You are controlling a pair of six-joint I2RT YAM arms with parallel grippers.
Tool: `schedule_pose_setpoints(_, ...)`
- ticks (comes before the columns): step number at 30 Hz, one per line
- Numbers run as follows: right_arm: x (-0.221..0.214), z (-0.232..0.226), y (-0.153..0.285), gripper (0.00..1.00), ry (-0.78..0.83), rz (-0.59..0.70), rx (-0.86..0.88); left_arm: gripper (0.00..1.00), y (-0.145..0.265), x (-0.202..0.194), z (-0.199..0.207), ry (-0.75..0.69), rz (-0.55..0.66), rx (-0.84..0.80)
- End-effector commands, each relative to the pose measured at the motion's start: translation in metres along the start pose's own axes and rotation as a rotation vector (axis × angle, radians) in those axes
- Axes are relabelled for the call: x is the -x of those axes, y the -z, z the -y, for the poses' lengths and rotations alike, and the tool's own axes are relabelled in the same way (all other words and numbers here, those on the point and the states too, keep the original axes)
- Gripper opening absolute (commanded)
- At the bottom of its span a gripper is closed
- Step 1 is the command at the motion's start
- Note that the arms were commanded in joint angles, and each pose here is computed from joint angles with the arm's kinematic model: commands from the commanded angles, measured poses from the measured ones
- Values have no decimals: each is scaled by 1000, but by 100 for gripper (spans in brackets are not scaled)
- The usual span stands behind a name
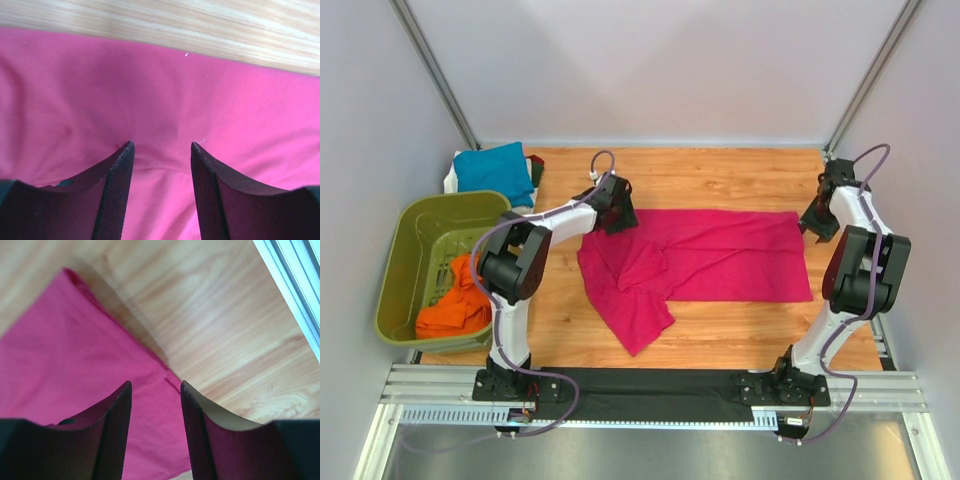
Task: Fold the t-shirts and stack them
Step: Fold the tshirt
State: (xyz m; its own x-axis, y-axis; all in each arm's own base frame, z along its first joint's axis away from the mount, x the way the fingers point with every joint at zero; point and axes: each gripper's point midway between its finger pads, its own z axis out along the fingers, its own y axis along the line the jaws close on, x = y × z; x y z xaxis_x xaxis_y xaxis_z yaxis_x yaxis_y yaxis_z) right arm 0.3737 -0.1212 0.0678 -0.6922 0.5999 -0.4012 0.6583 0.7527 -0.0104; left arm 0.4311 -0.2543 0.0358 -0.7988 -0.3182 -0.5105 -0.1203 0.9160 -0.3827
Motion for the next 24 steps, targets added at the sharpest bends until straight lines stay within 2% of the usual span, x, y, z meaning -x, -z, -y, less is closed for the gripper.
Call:
schedule_pose_setpoints(1, 46, -39, 50, 45, 10, 172, 163, 57, 41, 45, 13, -72, 117, -23)
schedule_pose_setpoints(5, 52, -79, 53, 33, 50, 193, 295, 57, 58, 63, 19, -92, 172, -31)
schedule_pose_setpoints(9, 53, -97, 33, 24, 56, 161, 299, 57, 56, 64, 11, -66, 170, -7)
schedule_pose_setpoints(18, 28, -100, -31, 13, 77, 54, 229, 52, 24, 37, -22, 56, 63, 38)
schedule_pose_setpoints(24, 25, -102, -53, 12, 77, 29, 206, 51, 6, 31, -41, 107, 18, 76)
